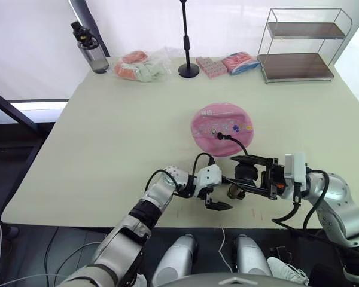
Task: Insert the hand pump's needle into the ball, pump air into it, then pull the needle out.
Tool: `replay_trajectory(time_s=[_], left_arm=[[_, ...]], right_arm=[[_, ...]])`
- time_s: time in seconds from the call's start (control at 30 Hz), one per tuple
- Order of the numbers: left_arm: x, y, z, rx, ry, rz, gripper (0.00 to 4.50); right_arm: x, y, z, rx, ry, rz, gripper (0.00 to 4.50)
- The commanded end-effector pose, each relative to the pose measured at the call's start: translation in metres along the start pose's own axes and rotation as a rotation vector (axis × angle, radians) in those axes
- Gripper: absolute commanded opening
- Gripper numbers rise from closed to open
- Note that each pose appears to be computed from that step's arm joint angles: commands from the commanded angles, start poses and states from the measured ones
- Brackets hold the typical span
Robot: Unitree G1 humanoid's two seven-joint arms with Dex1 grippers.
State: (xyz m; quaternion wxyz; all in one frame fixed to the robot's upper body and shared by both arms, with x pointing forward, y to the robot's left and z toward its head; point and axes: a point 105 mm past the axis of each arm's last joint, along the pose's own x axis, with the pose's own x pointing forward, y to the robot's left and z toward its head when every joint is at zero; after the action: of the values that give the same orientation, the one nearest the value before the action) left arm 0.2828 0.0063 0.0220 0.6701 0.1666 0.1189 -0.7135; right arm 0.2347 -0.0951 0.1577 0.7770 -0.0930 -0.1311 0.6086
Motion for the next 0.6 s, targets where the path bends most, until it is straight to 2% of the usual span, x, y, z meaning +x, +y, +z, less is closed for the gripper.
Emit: replay_trajectory(time_s=[0.03, 0.17, 0.27, 0.3, 0.43, 0.47, 0.6], left_arm=[[0.0066, 0.0010, 0.0053, -0.007, -0.031, -0.002, 4.41], [0.0093, -0.0010, 0.0021, -0.023, -0.031, -0.006, 4.41], [0.0108, -0.0021, 0.0002, -0.032, -0.031, -0.007, 3.63], [0.0116, -0.0025, -0.0003, -0.033, -0.031, -0.007, 3.25], [0.0143, -0.0047, -0.0007, -0.034, -0.036, -0.008, 1.34], [0.0148, -0.0052, -0.0006, -0.035, -0.037, -0.009, 1.11], [0.0161, -0.0077, -0.0032, -0.030, -0.032, -0.009, 1.11]], right_arm=[[-0.0027, -0.0034, 0.0062, -0.014, -0.017, -0.014, 1.91], [-0.0041, -0.0052, 0.0061, -0.008, -0.014, -0.022, 1.91], [-0.0045, -0.0055, 0.0060, -0.010, -0.012, -0.023, 1.91], [-0.0047, -0.0056, 0.0063, -0.011, -0.013, -0.022, 1.91], [-0.0059, -0.0059, 0.0068, -0.016, -0.011, -0.018, 1.91], [-0.0062, -0.0060, 0.0069, -0.017, -0.010, -0.018, 1.91], [-0.0080, -0.0121, 0.0144, -0.022, -0.022, -0.030, 1.91]])
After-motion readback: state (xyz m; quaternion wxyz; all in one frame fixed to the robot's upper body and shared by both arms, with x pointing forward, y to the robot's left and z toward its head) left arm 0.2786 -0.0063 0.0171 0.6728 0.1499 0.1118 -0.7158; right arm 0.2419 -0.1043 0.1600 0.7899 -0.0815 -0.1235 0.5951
